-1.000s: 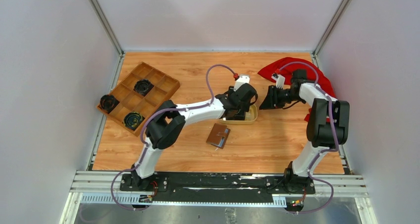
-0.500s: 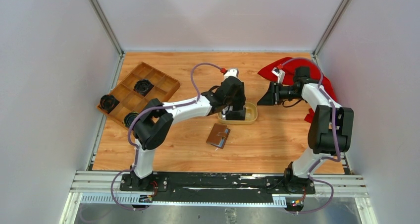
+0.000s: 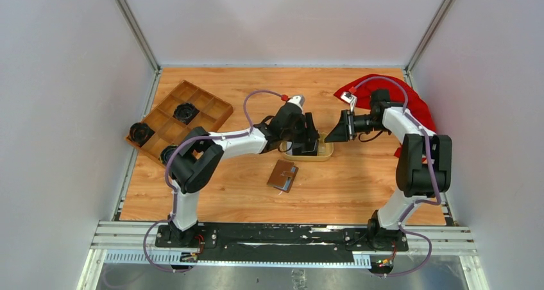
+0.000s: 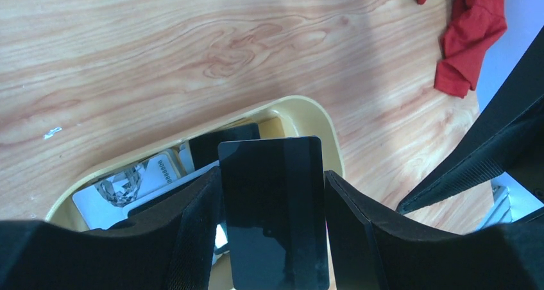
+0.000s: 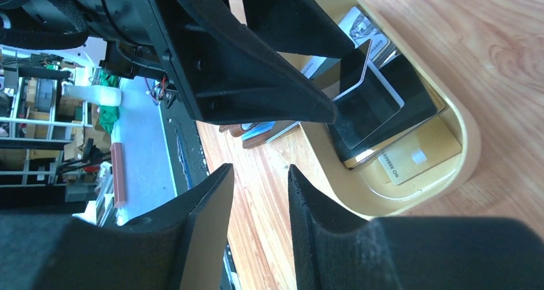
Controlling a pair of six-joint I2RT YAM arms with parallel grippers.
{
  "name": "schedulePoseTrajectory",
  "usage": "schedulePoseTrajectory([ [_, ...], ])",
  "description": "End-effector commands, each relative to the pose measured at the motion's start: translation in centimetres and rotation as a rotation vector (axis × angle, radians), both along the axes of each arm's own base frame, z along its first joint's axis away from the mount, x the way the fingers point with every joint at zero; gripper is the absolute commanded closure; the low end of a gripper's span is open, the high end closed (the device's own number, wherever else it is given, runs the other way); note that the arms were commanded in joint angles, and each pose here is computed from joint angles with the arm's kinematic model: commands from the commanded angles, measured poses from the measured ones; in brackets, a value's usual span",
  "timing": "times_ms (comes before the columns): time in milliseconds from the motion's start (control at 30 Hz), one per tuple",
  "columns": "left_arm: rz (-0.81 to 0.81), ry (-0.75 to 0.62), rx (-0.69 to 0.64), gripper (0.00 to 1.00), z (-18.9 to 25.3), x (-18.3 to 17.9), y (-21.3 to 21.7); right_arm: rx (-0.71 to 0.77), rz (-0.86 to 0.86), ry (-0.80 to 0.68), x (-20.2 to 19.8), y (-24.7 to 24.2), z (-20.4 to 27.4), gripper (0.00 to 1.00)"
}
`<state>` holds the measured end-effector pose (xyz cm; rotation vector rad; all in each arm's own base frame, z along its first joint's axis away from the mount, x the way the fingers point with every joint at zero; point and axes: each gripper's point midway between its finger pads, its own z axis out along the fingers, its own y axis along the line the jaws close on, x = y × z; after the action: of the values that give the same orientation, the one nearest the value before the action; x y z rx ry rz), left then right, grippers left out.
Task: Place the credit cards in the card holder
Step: Pick up the credit card from the storage box.
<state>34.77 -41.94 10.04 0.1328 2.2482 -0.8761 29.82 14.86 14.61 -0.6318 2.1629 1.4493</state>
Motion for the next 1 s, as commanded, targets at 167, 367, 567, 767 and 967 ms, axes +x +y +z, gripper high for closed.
schedulePoseTrajectory([
  [167, 0.003, 0.038, -0.126, 0.53, 0.0, 0.8, 0.3, 0.024, 0.056, 0.093, -0.7, 2.9, -0.9, 0.55],
  [367, 0.059, 0.057, -0.18, 0.53, 0.4, 1.2, 0.1, -0.008, 0.015, 0.108, -0.2, 4.2, -2.3, 0.5],
  [567, 0.124, 0.087, -0.206, 0.54, 0.0, 1.4, 0.5, -0.027, -0.088, 0.135, 0.7, 4.4, -3.1, 0.48],
  [767, 0.15, 0.111, -0.239, 0.55, 0.0, 1.1, -0.2, 0.005, -0.181, 0.171, 1.6, 4.7, -3.4, 0.54],
  [967, 0.181, 0.101, -0.245, 0.55, 0.3, 1.1, -0.6, -0.018, -0.238, 0.219, 2.3, 4.5, -4.5, 0.59],
])
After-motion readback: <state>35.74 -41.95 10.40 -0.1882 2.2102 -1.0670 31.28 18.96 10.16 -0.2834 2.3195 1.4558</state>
